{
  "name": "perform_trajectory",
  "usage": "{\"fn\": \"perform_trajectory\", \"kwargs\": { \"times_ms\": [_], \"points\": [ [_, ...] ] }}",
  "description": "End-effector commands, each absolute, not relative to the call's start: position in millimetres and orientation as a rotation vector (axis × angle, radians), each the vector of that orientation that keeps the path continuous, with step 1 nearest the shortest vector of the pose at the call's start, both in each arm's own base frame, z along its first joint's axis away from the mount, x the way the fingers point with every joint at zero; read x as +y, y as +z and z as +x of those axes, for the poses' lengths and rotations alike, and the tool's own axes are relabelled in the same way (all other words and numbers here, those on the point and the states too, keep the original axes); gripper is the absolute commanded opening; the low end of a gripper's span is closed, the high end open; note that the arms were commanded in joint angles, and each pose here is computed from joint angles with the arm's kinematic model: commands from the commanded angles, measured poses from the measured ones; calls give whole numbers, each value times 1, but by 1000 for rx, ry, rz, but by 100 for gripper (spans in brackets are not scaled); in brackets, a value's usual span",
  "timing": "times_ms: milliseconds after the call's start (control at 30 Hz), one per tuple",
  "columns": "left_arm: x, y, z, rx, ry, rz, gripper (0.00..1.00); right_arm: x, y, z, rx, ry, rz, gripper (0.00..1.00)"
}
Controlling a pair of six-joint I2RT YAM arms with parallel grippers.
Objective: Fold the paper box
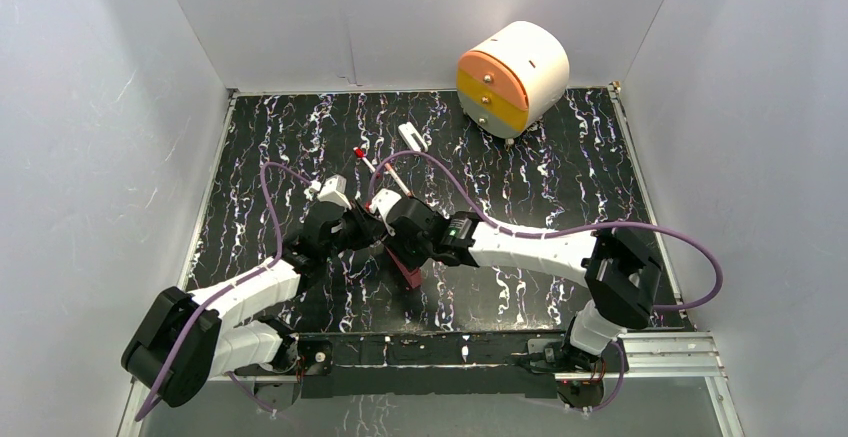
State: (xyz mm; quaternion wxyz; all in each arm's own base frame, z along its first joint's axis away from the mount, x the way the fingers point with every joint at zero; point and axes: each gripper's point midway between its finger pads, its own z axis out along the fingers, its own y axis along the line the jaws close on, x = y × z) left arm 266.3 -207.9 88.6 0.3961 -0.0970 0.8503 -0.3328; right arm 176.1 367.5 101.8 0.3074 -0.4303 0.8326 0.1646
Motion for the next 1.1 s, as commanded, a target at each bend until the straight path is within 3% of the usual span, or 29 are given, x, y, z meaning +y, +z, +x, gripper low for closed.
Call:
{"fn": "perform_trajectory", "kwargs": {
  "times_ms": [0,33,67,333,667,933,1067],
  "points": [
    [-196,55,248,2278,-766,-256,12,375,117,177,2178,438,-1131,43],
    [-197,55,248,2277,-768,-256,11,375,117,176,2181,440,-1136,43],
    [-196,56,248,2276,-768,-256,11,377,116,174,2208,457,-1104,81],
    [-196,54,246,2283,-765,-259,11,379,119,171,2248,496,-1034,89],
    [-196,57,247,2277,-773,-268,11,361,89,181,2239,232,-1089,72],
    [-199,61,247,2276,-795,-268,11,348,76,184,2173,121,-1202,47],
    [-199,70,249,2253,-801,-269,17,345,82,188,2063,116,-1316,36]
  ]
}}
